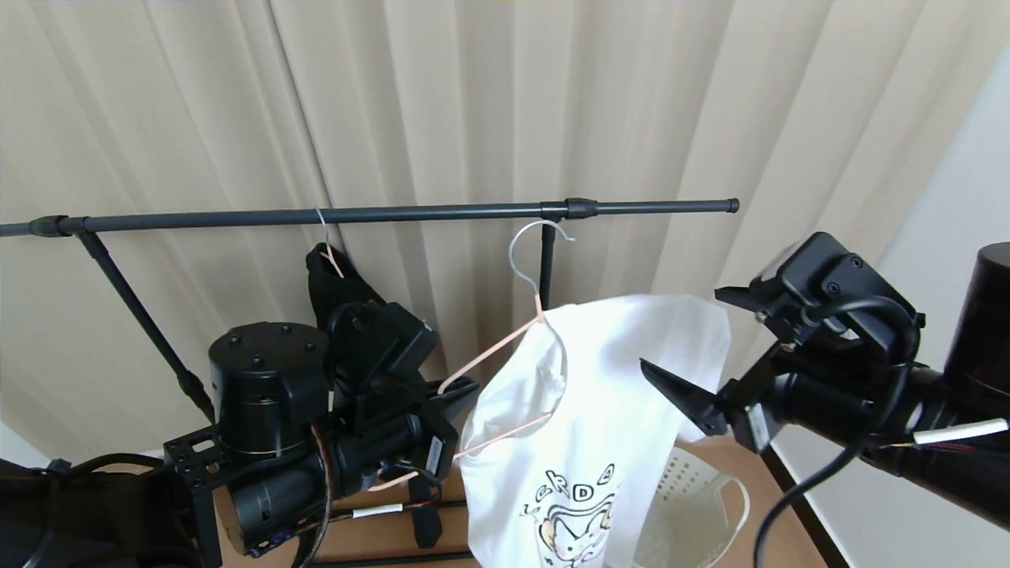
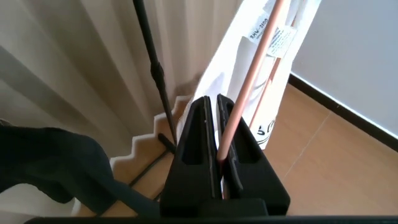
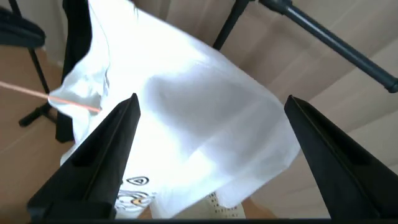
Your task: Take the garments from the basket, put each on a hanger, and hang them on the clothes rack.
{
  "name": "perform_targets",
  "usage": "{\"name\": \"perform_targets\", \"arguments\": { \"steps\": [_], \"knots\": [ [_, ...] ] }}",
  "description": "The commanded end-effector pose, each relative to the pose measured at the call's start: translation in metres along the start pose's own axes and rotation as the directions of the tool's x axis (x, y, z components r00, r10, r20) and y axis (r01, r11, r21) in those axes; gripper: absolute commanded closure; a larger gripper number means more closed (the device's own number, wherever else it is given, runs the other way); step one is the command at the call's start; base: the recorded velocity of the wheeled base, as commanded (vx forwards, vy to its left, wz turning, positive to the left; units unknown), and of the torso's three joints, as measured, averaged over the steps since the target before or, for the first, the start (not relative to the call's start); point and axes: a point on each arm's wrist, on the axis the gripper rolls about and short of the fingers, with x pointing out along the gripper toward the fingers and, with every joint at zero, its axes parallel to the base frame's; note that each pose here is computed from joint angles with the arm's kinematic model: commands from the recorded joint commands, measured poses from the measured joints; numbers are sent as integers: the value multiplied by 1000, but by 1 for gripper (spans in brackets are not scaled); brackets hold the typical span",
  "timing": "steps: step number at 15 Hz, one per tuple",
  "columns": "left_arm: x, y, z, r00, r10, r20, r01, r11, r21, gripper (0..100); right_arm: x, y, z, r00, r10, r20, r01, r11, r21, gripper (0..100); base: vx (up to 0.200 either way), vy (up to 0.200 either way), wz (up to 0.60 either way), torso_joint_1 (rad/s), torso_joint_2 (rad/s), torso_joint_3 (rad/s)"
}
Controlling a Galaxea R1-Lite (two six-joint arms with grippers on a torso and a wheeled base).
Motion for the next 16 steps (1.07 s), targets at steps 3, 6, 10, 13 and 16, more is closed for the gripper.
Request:
{"name": "perform_targets", "arguments": {
  "steps": [3, 6, 10, 13, 16],
  "knots": [
    [-1, -2, 0, 999, -50, 6, 50, 997, 56, 100, -39, -38, 25, 999, 31, 19, -30, 998, -57, 0, 0, 0, 0, 0, 0, 0],
    [-3, -2, -4, 995, -101, 1, 100, 991, 84, 100, -45, -47, 41, 986, 148, -71, -154, 984, -94, 0, 0, 0, 0, 0, 0, 0],
    [-1, 6, -3, 979, -205, 22, 199, 969, 145, 100, -40, -45, 37, 967, 207, -147, -228, 962, -150, 0, 0, 0, 0, 0, 0, 0],
    [1, 11, -8, 969, -246, 16, 239, 954, 182, 100, -27, -40, 32, 951, 254, -178, -280, 950, -141, 0, 0, 0, 0, 0, 0, 0],
    [5, 12, -6, 955, -296, 33, 284, 938, 198, 100, -21, -34, 29, 932, 311, -187, -338, 932, -132, 0, 0, 0, 0, 0, 0, 0]
  ]
}}
